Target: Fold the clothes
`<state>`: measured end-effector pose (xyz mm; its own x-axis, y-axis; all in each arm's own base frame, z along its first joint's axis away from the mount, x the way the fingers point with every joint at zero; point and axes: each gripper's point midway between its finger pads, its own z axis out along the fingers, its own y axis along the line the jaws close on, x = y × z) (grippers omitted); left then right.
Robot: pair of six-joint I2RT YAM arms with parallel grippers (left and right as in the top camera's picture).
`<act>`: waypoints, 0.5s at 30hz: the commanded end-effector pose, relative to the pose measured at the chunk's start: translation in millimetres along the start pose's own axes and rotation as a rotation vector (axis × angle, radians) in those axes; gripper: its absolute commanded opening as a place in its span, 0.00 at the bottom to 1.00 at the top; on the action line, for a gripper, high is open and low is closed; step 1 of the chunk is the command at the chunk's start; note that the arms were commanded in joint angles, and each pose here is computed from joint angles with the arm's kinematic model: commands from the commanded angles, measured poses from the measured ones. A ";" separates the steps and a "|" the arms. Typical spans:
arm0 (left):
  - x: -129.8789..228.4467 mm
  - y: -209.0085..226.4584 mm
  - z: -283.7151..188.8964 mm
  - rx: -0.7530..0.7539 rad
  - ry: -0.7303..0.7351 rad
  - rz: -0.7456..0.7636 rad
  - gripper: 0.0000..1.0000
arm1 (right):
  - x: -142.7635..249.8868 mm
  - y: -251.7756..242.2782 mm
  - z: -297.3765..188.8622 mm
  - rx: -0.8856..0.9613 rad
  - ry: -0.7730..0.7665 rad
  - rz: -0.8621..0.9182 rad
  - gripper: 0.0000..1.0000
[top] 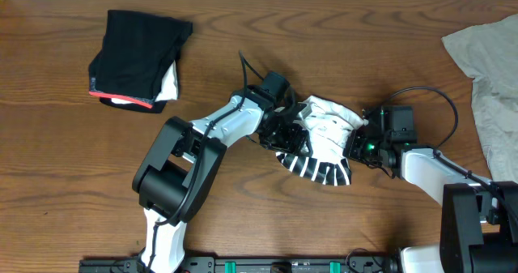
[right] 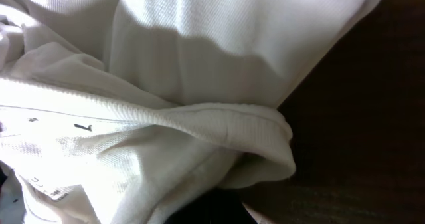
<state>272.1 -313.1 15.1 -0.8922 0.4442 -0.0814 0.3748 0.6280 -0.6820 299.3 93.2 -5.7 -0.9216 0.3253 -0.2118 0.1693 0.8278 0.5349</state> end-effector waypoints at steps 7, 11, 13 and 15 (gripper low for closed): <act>31.4 23.6 45.9 -0.095 0.112 -0.013 0.61 | 16.9 -12.8 8.7 0.049 0.053 0.022 0.01; 31.8 19.5 49.6 -0.094 0.114 0.005 0.60 | 16.9 -12.8 8.7 0.049 0.053 0.022 0.01; 31.5 18.8 50.1 -0.093 0.113 0.008 0.53 | 16.7 -13.2 8.7 0.052 0.052 0.022 0.01; 31.3 18.9 50.0 -0.093 0.112 0.008 0.46 | 16.7 -13.2 8.7 0.052 0.052 0.022 0.01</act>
<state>258.5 -334.9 12.8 -0.8629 0.4926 -0.1130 0.4282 0.5935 -0.6815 299.5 93.3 -5.6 -0.9215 0.3253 -0.2121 0.1691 0.8278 0.5350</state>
